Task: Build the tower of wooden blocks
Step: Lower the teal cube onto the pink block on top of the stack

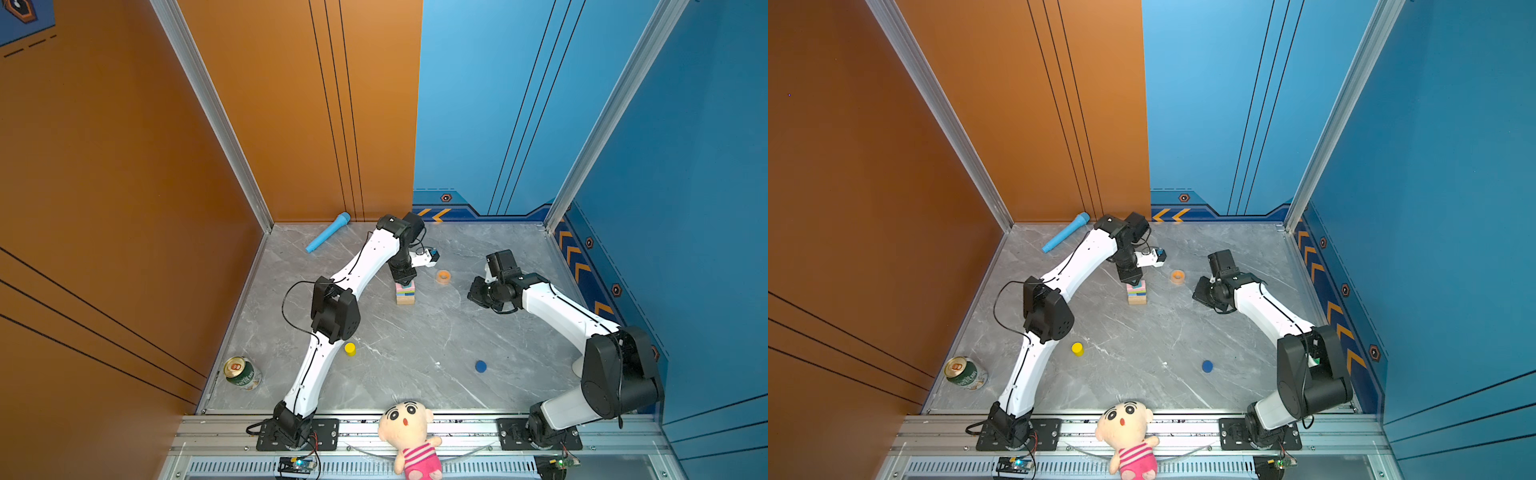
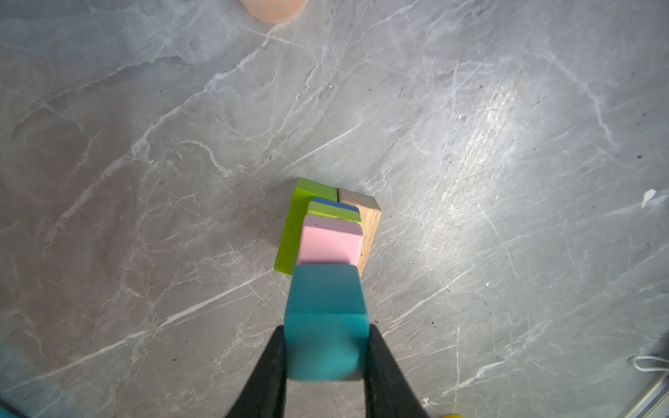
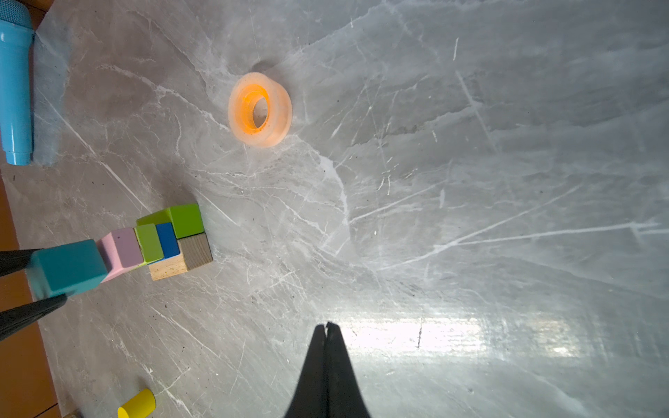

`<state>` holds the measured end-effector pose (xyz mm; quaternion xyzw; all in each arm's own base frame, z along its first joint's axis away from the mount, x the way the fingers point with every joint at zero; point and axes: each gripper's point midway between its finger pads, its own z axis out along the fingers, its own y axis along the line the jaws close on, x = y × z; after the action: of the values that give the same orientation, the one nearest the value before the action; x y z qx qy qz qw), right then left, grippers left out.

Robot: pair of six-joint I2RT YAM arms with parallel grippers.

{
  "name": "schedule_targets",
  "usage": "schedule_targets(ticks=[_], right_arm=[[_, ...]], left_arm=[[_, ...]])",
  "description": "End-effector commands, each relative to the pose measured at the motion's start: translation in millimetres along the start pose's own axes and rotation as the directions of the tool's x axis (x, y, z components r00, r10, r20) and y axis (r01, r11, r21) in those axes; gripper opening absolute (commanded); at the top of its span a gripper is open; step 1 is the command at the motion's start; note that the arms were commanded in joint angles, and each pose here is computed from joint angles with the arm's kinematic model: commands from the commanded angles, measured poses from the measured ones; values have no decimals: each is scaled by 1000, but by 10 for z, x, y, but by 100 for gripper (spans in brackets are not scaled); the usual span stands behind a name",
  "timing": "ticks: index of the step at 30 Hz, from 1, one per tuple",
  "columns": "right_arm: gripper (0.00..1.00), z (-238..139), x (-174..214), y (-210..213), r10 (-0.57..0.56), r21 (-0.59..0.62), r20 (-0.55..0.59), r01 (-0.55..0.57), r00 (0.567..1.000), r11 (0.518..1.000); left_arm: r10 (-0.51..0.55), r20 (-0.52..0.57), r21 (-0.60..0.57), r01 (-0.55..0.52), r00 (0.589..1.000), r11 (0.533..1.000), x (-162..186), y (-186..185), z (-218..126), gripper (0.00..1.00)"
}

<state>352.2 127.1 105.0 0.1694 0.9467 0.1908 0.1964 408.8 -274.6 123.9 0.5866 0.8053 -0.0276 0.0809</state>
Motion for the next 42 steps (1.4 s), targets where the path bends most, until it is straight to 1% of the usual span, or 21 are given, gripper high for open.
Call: schedule_targets(ticks=[1,6,18,21,24,25,26,33,35,36,37,39,40,42], right_arm=[[1,-4,29,29,-15,-1,-21,15,1000,1000],[1,-3,27,27,-15,0,-21,15,1000,1000],[1,3,40,30,-16,-1,-23,16,1000,1000],[1,3,40,30,-16,-1,-23,16,1000,1000],[1,2,38,30,-15,0,-22,15,1000,1000],[1,2,36,26,-15,1,-22,15,1000,1000],[1,2,37,27,-15,1,-22,15,1000,1000],[1,-1,32,37,-16,-1,-21,16,1000,1000],[1,0,38,37,-17,-2,-22,17,1000,1000],[1,1,39,39,-17,-2,-23,17,1000,1000],[1,0,37,37,-16,-2,-23,16,1000,1000],[1,-2,32,40,-16,-3,-21,16,1000,1000],[1,-4,29,48,-17,-4,-20,17,1000,1000],[1,-4,26,54,-17,-6,-18,17,1000,1000]], left_arm=[[13,-8,21,-13,1000,1000,3,-42,29,23],[15,-10,22,-15,1000,1000,3,-47,36,24],[18,-17,23,-18,1000,1000,17,-44,56,31],[18,-20,21,-17,1000,1000,20,-37,62,35],[17,-21,21,-16,1000,1000,25,-35,65,36],[17,-21,20,-17,1000,1000,23,-36,64,39],[17,-22,20,-16,1000,1000,26,-32,67,40],[17,-26,15,-16,1000,1000,33,-23,65,41],[17,-28,12,-17,999,1000,32,-23,63,46],[17,-30,12,-17,999,1000,38,-21,69,46],[15,-27,7,-15,1000,1000,35,-12,53,51],[15,-24,7,-15,1000,1000,27,-14,45,52],[13,-22,5,-13,1000,1000,24,-12,33,57],[11,-18,1,-11,1000,1000,18,-10,13,61]])
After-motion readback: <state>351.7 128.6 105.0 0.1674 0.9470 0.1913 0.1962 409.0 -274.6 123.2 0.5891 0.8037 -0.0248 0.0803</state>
